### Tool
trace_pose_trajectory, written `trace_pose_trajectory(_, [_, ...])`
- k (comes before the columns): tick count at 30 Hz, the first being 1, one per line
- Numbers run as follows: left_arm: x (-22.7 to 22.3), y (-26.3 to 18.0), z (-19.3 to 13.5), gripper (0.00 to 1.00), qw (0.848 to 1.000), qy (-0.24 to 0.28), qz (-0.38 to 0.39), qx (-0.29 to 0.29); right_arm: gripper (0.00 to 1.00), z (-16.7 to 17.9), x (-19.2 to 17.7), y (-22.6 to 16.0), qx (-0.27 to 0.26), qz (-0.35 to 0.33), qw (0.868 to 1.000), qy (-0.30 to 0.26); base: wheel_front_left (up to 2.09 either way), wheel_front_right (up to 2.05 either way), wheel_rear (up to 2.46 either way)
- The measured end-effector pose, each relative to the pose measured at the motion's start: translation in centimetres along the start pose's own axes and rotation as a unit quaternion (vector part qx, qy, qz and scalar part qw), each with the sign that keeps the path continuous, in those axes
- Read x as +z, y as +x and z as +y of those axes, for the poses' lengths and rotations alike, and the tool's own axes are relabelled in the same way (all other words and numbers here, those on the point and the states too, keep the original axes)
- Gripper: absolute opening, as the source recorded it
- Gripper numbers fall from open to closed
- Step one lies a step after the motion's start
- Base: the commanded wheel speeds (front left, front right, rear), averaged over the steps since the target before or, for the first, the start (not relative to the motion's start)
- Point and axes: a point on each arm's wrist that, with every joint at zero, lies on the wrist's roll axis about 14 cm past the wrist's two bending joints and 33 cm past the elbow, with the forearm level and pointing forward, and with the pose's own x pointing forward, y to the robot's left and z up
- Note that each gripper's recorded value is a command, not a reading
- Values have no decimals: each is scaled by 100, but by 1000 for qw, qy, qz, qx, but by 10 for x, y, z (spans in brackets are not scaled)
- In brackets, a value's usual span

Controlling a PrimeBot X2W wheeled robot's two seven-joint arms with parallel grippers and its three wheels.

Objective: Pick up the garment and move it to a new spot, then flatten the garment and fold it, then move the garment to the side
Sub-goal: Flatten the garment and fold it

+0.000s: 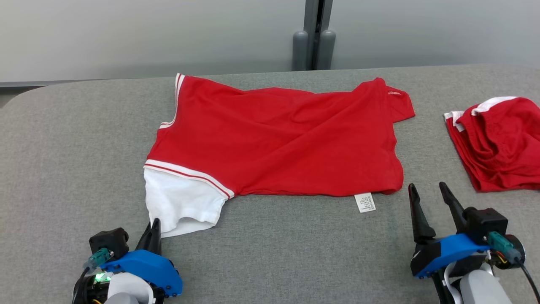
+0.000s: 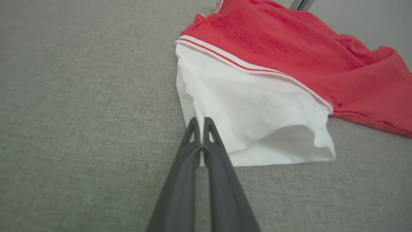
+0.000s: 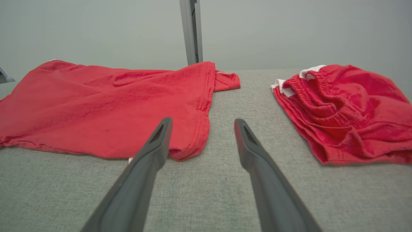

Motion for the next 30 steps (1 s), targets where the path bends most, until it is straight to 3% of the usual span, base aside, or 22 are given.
trace_pose_trajectory(16, [26,-14,45,0,995,-20,-70,67,100,8,-40,35,4,95,996,-1,0,0,0])
trace_pose_trajectory(23, [30,-15,47,0,994,-21,-76,73,100,30,-62,40,39,146,989,-12,0,0,0])
trace_pose_trajectory(24, [30,-15,47,0,994,-21,-77,72,87,33,-64,40,44,150,988,-12,0,0,0])
trace_pose_trajectory(26, [31,-15,46,0,994,-21,-78,71,47,40,-66,40,56,157,986,-16,0,0,0])
trace_pose_trajectory(30, [32,-14,43,0,994,-22,-80,65,23,50,-69,39,76,164,983,-29,0,0,0])
